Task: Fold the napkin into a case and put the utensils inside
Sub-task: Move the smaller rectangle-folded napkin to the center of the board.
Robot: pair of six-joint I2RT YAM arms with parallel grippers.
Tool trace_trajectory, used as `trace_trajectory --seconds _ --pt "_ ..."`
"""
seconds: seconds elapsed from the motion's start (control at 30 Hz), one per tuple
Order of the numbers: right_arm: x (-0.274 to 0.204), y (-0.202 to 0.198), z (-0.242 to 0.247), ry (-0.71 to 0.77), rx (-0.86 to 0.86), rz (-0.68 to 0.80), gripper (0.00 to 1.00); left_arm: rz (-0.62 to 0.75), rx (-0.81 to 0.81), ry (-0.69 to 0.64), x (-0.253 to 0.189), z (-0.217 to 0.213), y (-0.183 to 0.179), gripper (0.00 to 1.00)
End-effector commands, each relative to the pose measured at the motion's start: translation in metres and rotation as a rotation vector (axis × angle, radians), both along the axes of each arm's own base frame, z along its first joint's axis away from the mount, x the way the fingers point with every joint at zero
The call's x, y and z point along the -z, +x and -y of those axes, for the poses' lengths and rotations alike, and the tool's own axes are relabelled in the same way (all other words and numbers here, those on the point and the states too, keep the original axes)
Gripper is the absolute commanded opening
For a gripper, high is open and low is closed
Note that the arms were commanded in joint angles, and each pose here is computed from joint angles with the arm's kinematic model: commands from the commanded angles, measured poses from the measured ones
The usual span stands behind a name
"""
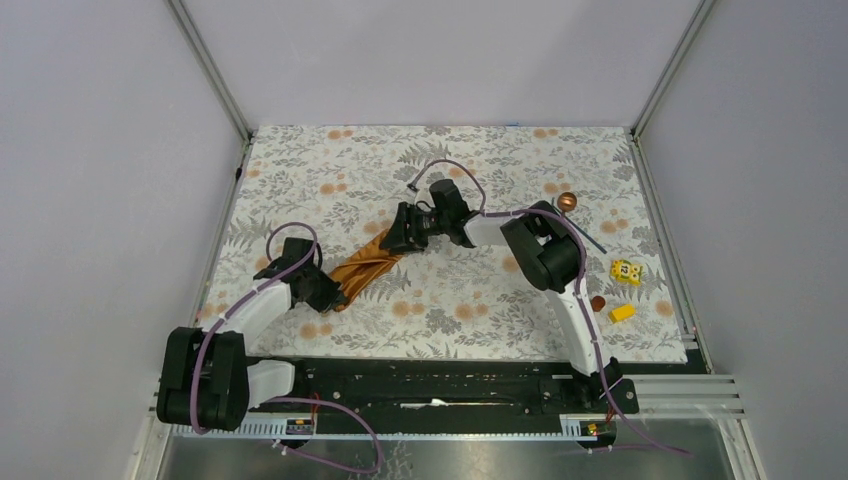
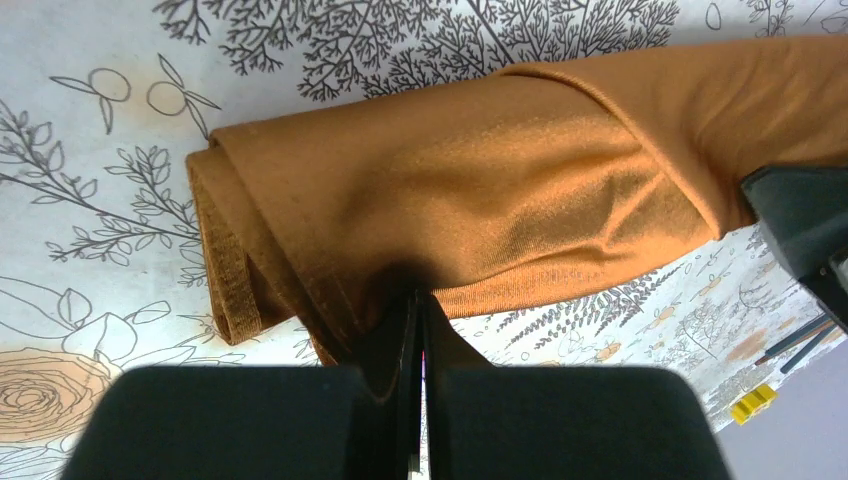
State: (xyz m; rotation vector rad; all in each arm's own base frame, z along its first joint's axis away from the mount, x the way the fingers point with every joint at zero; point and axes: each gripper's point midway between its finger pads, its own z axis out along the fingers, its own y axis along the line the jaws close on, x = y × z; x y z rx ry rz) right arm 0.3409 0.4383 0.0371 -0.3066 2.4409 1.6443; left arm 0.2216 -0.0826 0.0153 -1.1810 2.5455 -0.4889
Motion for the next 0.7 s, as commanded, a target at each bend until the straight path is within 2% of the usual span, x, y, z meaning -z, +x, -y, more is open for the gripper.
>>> trace_trajectory --seconds 0.0,0.1,0.2,0.3,0.47,0.67 --pt "-0.006 -0.009 0.009 -0.009 0.009 0.023 0.61 -0.041 -0.059 0.127 0.010 -0.026 -0.010 0.00" --pt "-0.017 -0.004 0.010 -0.039 0.001 0.066 0.62 0.006 -0.032 0.112 -0.004 -0.023 -0.003 0.02" --pt "-0.043 0.001 0.007 -0.034 -0.009 0.119 0.63 0.095 0.012 0.076 -0.032 -0.014 0.008 0.19" --pt "-0.066 0.003 0.004 -0.003 -0.012 0.142 0.64 0.185 0.036 0.026 -0.059 -0.005 0.015 0.30" --pt "-0.062 -0.004 0.001 0.042 -0.014 0.106 0.64 0.187 0.011 0.043 -0.062 -0.010 0.023 0.33" --pt "-0.027 -0.009 0.005 0.019 0.007 0.053 0.64 0.079 -0.039 0.103 -0.023 -0.030 0.018 0.29"
